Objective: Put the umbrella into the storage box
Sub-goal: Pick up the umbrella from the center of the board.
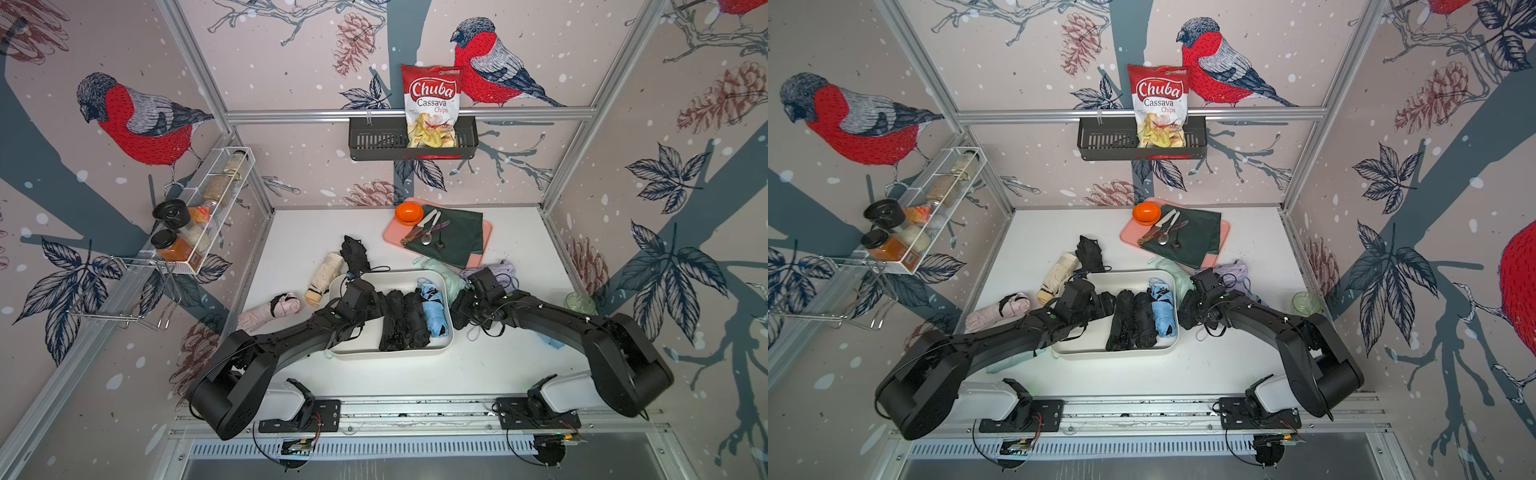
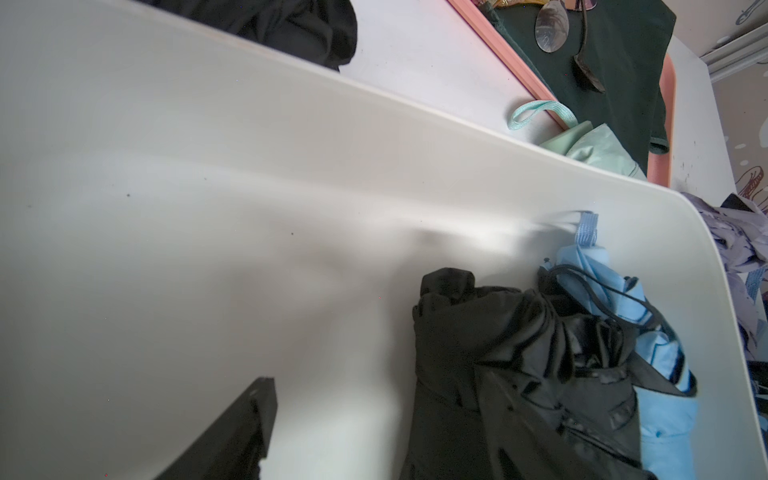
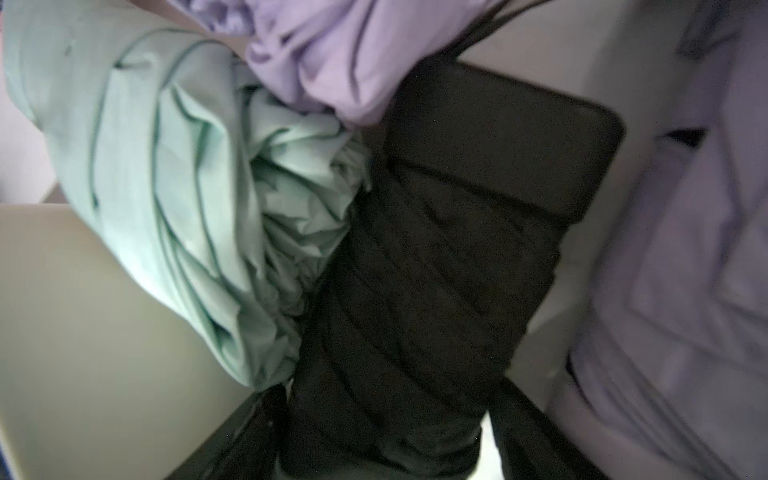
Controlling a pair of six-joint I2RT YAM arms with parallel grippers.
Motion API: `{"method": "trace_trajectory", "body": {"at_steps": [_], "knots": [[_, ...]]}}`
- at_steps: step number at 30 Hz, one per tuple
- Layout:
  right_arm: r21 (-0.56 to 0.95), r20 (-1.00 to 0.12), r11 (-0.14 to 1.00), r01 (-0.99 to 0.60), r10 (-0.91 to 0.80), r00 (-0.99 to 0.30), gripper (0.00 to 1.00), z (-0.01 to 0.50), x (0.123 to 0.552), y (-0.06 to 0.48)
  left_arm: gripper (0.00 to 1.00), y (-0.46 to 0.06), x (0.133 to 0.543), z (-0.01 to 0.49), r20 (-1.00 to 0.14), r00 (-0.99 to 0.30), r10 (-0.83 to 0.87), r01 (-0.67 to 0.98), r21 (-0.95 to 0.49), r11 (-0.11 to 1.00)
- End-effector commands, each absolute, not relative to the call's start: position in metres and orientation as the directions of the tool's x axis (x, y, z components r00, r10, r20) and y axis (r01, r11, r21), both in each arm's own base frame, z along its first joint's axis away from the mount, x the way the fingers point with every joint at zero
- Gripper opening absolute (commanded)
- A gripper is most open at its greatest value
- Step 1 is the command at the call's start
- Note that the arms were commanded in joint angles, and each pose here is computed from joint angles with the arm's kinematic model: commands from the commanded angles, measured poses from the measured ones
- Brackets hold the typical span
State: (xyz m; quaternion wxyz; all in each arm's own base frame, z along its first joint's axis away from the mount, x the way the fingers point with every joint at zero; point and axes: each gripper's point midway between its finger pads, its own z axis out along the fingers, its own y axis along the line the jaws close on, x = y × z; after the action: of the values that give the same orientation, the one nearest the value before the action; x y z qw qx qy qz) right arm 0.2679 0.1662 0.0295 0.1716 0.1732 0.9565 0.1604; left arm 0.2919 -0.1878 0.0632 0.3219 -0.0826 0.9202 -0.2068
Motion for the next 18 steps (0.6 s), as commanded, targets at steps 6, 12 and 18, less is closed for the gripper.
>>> {"method": "trace_trajectory", "body": {"at_steps": [6, 12, 18], "knots": [[0.25, -0.304, 0.924, 0.29, 0.36, -0.882, 0.83, 0.026, 0.266, 0.146, 0.81, -0.188, 0.295, 0.068, -0.574, -0.768, -0.284, -0.013, -0.429, 0.903], [0.22, -0.305, 0.93, 0.295, 0.352, -0.885, 0.78, 0.028, 0.264, 0.136, 0.81, -0.187, 0.295, 0.069, -0.579, -0.764, -0.285, -0.016, -0.424, 0.905], [0.242, -0.319, 0.929, 0.28, 0.349, -0.881, 0.84, 0.031, 0.275, 0.139, 0.82, -0.188, 0.297, 0.07, -0.578, -0.765, -0.284, -0.016, -0.424, 0.905]]}}
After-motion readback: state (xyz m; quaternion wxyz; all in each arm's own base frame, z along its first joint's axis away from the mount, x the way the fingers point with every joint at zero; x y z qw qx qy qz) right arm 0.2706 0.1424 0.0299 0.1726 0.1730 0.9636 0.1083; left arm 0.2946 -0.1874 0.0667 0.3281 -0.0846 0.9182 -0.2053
